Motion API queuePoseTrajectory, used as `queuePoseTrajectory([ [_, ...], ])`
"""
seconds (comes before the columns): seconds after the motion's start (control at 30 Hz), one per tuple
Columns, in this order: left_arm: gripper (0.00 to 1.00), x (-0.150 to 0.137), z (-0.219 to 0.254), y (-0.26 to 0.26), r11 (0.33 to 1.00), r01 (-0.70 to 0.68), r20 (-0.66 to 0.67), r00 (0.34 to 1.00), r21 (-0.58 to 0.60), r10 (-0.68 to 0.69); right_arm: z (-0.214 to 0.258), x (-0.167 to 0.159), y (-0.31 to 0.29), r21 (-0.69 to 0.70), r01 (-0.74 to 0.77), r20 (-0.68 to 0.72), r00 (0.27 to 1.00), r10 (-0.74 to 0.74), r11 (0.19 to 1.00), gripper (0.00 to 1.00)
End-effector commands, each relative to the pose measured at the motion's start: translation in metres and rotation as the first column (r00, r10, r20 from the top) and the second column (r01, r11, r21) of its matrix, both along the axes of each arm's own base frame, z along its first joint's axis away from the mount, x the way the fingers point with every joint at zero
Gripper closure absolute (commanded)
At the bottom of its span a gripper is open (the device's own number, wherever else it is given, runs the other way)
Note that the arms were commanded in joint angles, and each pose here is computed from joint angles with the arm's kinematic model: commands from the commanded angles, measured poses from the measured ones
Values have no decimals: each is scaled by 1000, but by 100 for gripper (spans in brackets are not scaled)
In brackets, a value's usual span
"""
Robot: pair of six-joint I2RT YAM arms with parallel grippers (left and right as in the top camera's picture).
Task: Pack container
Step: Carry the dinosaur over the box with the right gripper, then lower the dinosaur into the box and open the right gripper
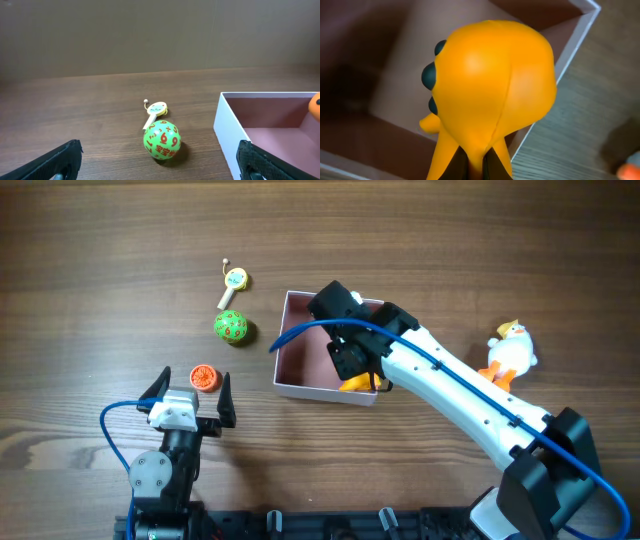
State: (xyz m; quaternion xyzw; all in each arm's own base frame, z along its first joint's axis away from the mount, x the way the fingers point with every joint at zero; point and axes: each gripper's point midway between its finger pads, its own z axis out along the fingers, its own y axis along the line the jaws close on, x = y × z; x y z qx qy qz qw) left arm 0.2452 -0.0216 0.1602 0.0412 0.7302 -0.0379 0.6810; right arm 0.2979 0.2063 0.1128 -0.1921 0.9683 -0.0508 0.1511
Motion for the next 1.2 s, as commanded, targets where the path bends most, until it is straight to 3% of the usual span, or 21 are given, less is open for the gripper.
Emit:
queuePoseTrajectory([
  [0.0,0,0,-2,-1,1000,4,2,1000,20,-4,6,12,-9,-78,-46,64,997,51,996,95],
  [0.3,0,0,-2,-1,1000,4,2,1000,20,-4,10,22,-1,-68,-81,108,990,89,994,95],
  [0.5,0,0,-2,-1,1000,4,2,1000,20,-4,15,32,-12,-134,-80,153,983,101,988,95],
  [0.63,0,0,-2,-1,1000,4,2,1000,20,-4,7,19,7,-6,-104,75,992,104,995,95],
  [0.93,0,0,-2,-1,1000,4,2,1000,20,-4,8,24,13,131,149,84,983,-161,980,95],
  [1.17,0,0,-2,-1,1000,4,2,1000,20,-4,-13,21,11,138,170,80,980,-182,976,95],
])
